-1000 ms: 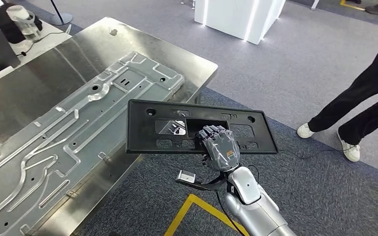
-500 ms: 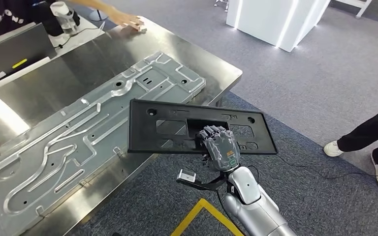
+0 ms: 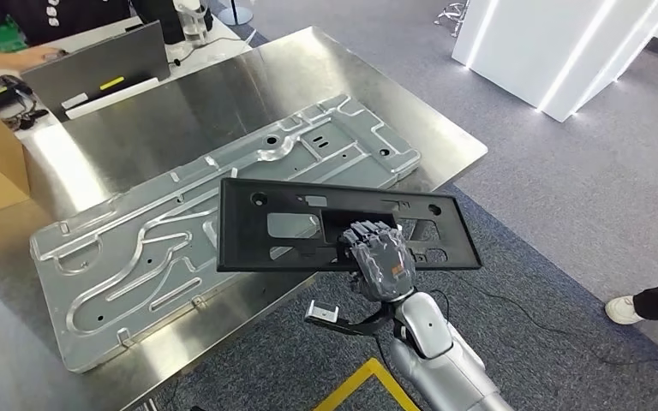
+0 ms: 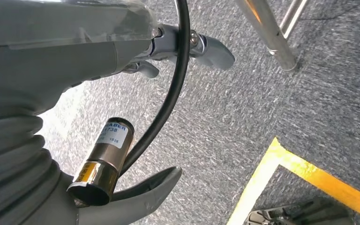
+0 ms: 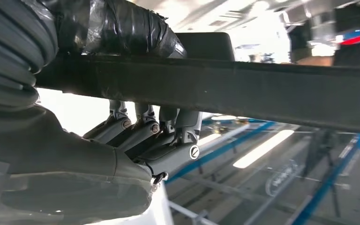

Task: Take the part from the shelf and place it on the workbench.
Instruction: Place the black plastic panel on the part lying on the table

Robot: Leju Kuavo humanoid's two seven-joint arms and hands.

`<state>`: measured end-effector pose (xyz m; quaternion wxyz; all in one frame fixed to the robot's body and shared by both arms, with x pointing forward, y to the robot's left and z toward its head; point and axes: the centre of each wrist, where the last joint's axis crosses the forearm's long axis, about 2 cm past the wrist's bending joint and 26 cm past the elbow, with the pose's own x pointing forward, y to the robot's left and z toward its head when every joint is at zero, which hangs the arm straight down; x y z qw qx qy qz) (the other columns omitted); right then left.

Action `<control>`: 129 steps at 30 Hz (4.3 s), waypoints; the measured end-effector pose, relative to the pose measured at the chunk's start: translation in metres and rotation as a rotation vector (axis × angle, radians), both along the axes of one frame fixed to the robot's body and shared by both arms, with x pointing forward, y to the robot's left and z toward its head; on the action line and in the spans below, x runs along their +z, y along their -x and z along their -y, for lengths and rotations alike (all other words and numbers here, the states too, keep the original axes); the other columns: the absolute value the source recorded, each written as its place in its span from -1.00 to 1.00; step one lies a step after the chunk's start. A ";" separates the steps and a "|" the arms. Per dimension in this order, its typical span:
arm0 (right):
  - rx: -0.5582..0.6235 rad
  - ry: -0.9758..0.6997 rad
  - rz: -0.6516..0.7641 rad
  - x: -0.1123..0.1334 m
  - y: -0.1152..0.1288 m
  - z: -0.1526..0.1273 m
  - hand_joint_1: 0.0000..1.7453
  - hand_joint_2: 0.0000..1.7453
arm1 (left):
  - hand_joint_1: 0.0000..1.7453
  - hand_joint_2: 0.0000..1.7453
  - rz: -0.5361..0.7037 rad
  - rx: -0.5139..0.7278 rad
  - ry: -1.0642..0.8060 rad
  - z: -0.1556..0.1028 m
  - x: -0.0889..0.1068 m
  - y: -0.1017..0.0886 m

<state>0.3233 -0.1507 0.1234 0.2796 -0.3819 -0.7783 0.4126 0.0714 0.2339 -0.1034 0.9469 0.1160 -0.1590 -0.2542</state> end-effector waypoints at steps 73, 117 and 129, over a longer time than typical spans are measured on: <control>0.021 0.034 -0.015 -0.005 -0.004 -0.001 0.90 1.00 | -1.00 1.00 -0.012 0.003 0.009 0.001 -0.001 0.004; -0.127 0.389 -0.064 -0.019 -0.035 0.080 0.90 1.00 | -1.00 1.00 -0.034 0.009 0.013 0.000 -0.002 0.014; -0.124 0.384 -0.070 -0.021 -0.035 0.080 0.90 1.00 | -1.00 1.00 -0.033 0.004 0.014 -0.001 -0.002 0.014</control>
